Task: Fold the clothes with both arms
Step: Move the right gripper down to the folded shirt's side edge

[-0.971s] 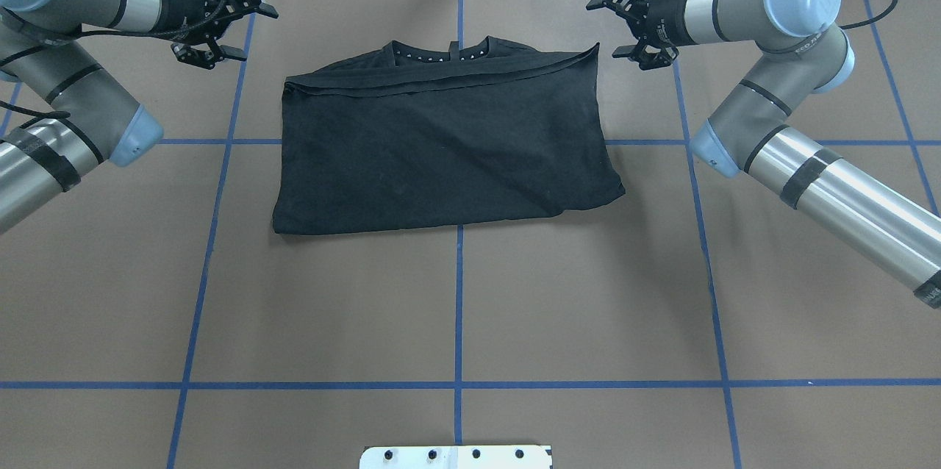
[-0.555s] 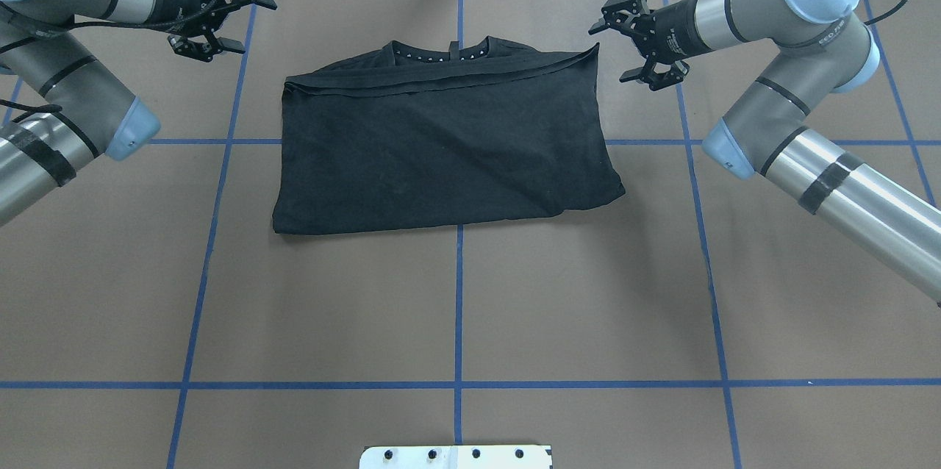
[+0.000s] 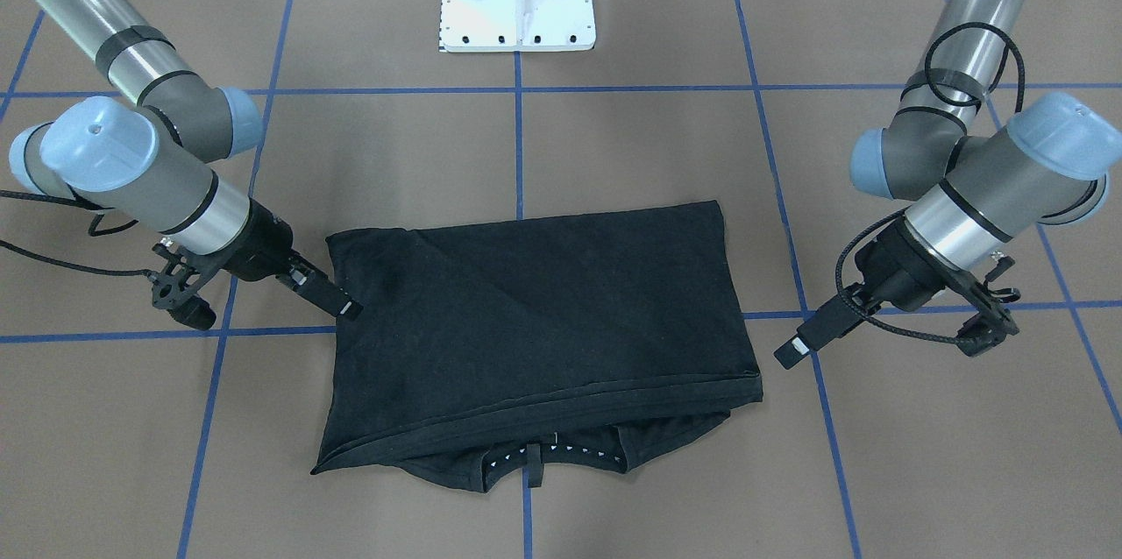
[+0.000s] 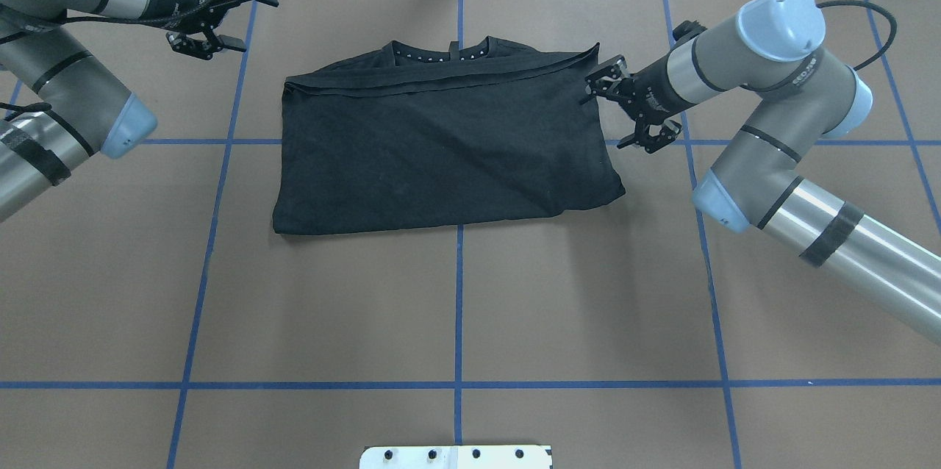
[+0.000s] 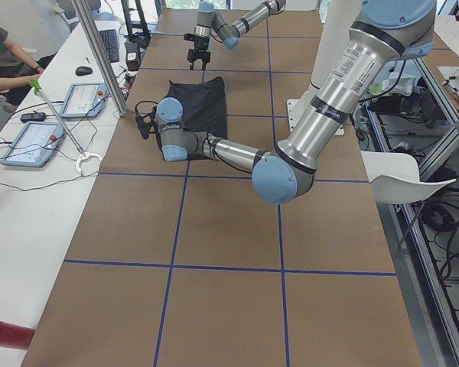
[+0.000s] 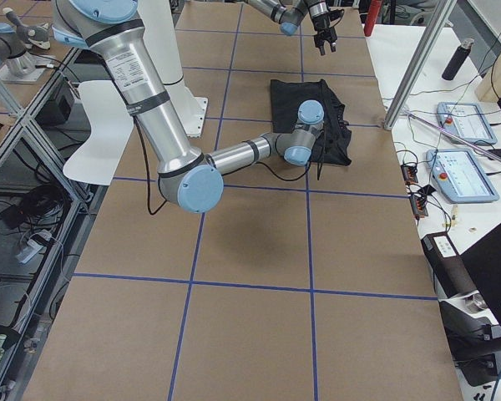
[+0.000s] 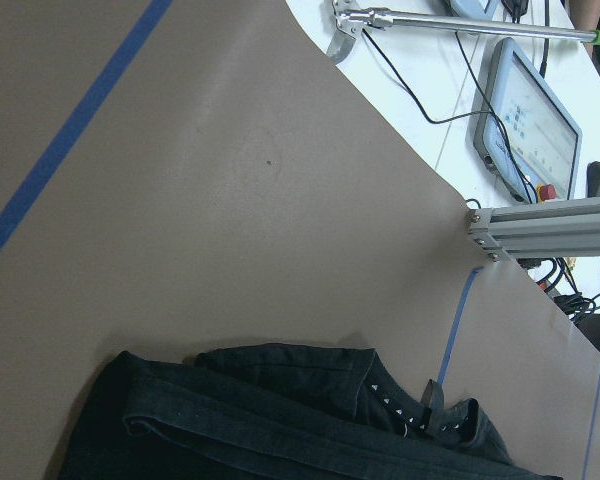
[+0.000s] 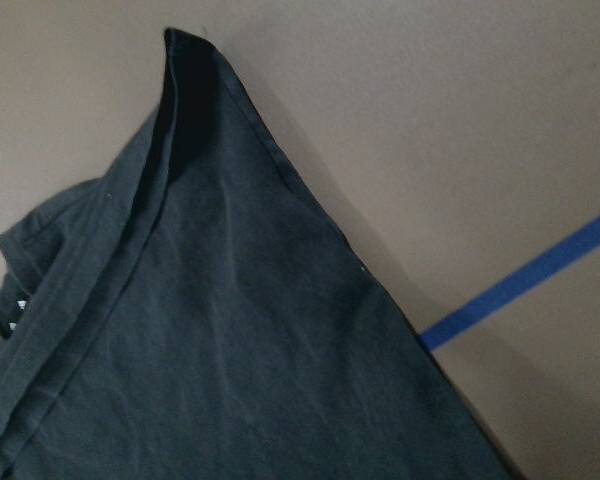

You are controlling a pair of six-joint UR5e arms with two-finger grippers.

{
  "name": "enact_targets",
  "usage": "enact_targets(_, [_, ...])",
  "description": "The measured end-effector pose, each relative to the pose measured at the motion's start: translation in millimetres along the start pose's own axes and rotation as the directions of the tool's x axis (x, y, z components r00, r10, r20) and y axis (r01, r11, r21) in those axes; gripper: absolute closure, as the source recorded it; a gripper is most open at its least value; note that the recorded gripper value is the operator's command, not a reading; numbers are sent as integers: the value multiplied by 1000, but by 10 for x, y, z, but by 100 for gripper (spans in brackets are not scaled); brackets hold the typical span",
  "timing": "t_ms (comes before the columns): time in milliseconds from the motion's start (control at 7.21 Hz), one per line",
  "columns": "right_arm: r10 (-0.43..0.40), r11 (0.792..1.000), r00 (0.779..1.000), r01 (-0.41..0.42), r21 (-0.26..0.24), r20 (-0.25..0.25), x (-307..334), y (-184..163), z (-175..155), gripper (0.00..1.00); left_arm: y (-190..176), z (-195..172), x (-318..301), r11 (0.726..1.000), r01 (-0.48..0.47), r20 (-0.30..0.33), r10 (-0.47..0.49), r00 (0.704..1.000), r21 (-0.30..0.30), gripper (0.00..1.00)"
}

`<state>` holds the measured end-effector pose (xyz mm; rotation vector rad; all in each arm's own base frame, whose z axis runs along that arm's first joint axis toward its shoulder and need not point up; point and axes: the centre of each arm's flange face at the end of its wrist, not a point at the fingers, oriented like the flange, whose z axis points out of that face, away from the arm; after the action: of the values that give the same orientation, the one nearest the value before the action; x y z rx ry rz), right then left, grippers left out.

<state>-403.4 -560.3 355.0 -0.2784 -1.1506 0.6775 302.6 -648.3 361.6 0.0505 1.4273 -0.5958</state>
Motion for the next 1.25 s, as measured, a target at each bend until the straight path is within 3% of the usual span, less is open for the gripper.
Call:
enact_targets(277, [-58, 998, 993, 58, 5, -102, -49, 326, -53, 0, 1, 1, -16, 1000, 2, 1, -2, 1000, 1, 0])
enact_targets(555, [-206, 978, 966, 210, 6, -157, 124, 263, -43, 0, 1, 0, -34, 1000, 9, 2, -9, 1000, 4, 0])
enact_targets(832, [-341, 939, 920, 343, -22, -192, 297, 332, 153, 0, 2, 0, -43, 1000, 13, 2, -13, 1000, 4, 0])
enact_targets(1248, [-404, 914, 893, 401, -56, -199, 304, 605, 388, 1, -4, -7, -56, 1000, 8, 4, -8, 1000, 2, 0])
